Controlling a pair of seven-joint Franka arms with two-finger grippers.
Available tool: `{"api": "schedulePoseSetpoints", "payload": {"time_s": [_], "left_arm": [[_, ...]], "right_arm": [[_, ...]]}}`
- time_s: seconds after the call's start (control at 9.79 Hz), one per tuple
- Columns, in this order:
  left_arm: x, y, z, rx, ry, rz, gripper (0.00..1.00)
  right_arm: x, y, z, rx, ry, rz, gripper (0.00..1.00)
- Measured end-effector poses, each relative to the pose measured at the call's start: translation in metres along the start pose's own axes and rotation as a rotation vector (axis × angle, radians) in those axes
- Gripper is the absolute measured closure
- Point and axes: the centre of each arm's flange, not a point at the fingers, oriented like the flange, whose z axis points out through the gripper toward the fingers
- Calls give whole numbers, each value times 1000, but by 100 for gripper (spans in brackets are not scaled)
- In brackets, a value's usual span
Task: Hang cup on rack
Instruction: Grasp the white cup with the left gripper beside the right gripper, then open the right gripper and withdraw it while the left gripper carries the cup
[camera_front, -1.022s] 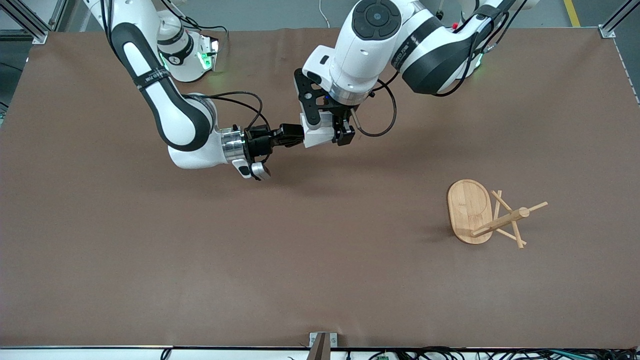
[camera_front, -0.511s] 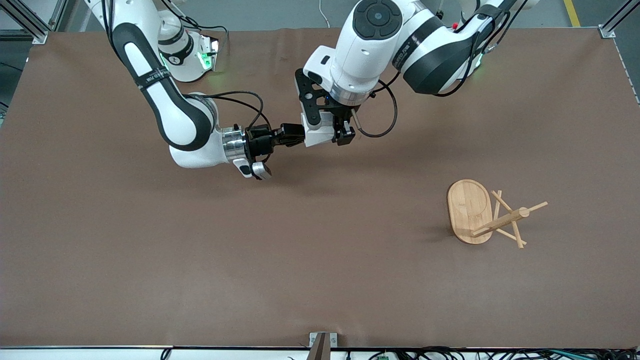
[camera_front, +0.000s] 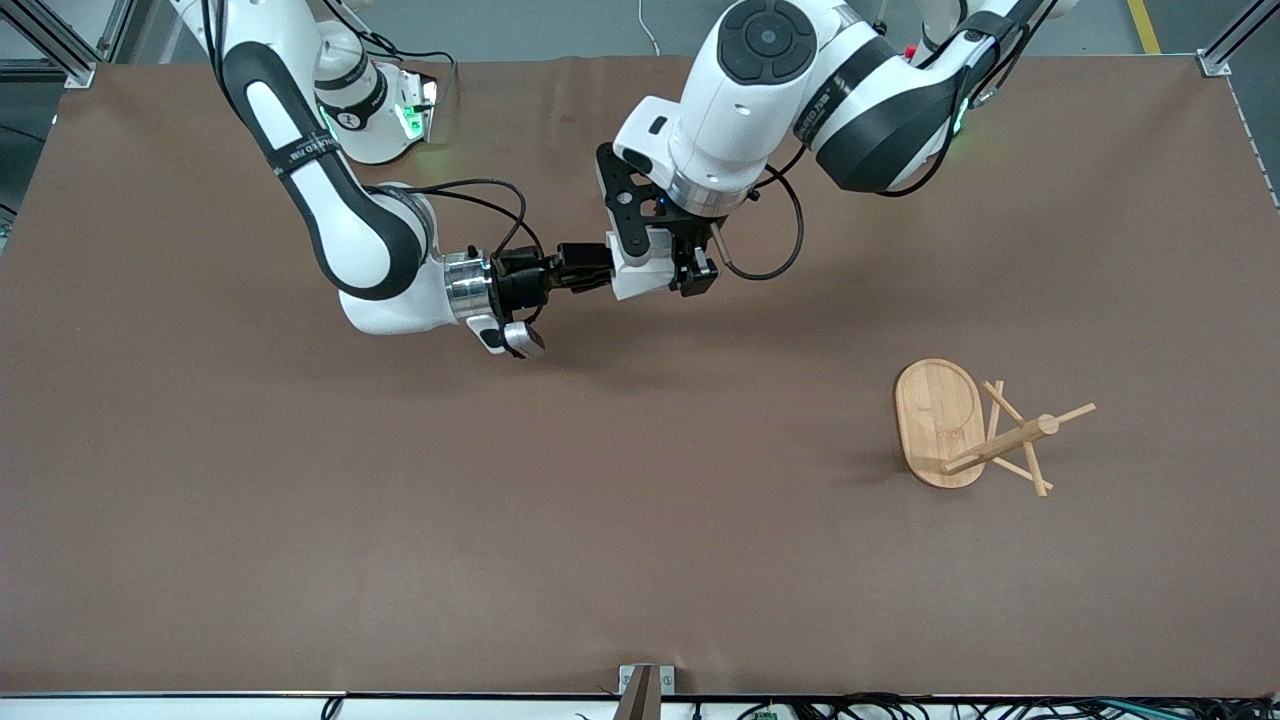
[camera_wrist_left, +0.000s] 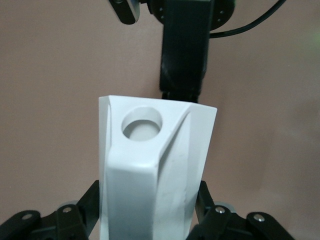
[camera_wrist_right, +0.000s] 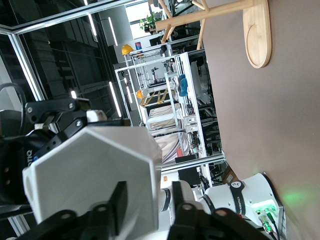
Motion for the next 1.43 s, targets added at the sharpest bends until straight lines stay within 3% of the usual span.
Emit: {"api": "schedulePoseSetpoints", "payload": {"time_s": [0.31,0.41,0.61,0.72,0.82,1.02,1.23,1.43], "left_arm": [[-1,-6,-8,7,15,-9,23],[-2,-8,-7,8,14,-15,23],[-8,-16,-8,10,13,-31,23],[-12,-23,-9,12,14,-43,23],[-15,-27,-9,13,14,-50,23],[-16,-29,-8,12,12,-98,23],[-18,-33,-10,15,15,-253,23],[-32,-52,-21,30,28,-421,23]], "right_arm": [[2,-2,-4,-5,15,-5,7],[6,-8,-12,-1,30,-14,0],[21,-33,-57,-12,92,-58,0],[31,-46,-89,-67,105,-63,0],[41,-61,-124,-147,113,-58,0],[57,-91,-201,-383,139,-53,0],[60,-112,-267,-687,167,-42,0],[57,-125,-301,-1013,160,-58,0]]}}
